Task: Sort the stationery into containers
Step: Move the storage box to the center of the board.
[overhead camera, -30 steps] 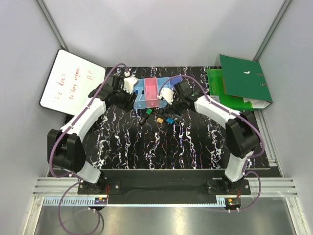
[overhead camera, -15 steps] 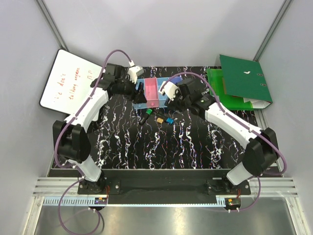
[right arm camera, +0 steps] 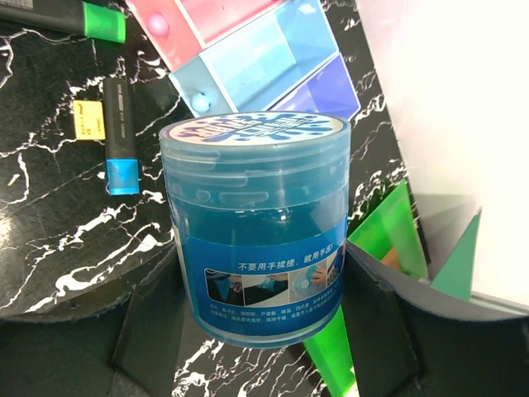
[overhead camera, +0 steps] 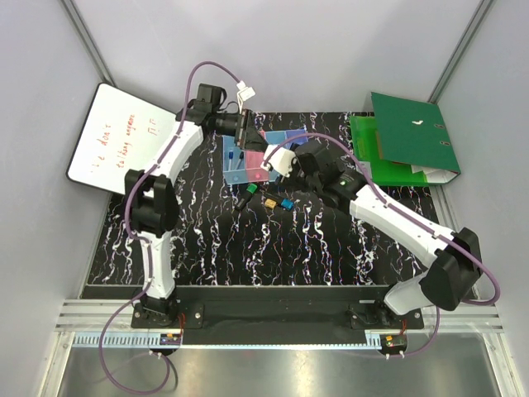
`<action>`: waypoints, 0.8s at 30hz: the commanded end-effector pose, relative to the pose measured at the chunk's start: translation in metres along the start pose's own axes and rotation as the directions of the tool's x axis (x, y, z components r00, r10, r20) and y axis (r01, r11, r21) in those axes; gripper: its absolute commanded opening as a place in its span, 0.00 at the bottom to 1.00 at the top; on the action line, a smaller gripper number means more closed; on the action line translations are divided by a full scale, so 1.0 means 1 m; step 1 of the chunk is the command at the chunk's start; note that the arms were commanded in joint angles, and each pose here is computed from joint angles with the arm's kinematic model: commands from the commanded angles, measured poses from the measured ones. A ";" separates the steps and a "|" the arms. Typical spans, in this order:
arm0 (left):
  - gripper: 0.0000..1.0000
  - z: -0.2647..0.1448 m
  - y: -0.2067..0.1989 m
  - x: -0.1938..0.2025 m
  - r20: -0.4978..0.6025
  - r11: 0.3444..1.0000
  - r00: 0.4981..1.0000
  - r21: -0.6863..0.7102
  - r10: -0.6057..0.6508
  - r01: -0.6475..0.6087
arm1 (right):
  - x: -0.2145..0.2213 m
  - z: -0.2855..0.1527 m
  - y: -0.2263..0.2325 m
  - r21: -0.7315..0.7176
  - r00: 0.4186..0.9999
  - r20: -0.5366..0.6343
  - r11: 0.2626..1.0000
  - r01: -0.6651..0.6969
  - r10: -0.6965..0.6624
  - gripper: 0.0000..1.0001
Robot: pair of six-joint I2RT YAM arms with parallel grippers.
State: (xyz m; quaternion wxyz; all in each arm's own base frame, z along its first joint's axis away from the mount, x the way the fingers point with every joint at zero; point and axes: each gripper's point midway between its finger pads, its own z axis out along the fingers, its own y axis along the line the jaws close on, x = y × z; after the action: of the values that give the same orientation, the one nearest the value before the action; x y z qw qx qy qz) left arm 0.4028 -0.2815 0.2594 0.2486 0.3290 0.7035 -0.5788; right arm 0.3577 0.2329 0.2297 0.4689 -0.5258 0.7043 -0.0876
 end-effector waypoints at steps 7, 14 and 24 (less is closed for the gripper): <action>0.96 0.017 -0.042 0.001 -0.034 0.959 0.999 0.284 -0.002 0.011 | -0.033 -0.028 -0.034 0.154 0.997 0.079 0.988 0.009 -0.022 0.00; 0.99 0.018 -0.055 0.004 -0.043 0.948 0.999 0.319 0.003 0.011 | -0.037 -0.027 -0.035 0.155 0.996 0.087 0.988 0.008 -0.022 0.00; 0.99 0.023 -0.074 0.007 -0.060 0.937 0.998 0.350 0.013 0.009 | -0.036 -0.028 -0.034 0.155 0.996 0.091 0.988 0.002 -0.016 0.00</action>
State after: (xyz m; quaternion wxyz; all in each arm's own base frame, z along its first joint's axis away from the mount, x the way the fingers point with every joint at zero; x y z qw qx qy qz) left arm 0.3688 -0.3128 0.2515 0.1543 0.3411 0.6541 -0.6573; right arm 0.3541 0.2336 0.2364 0.4717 -0.5315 0.6938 -0.1165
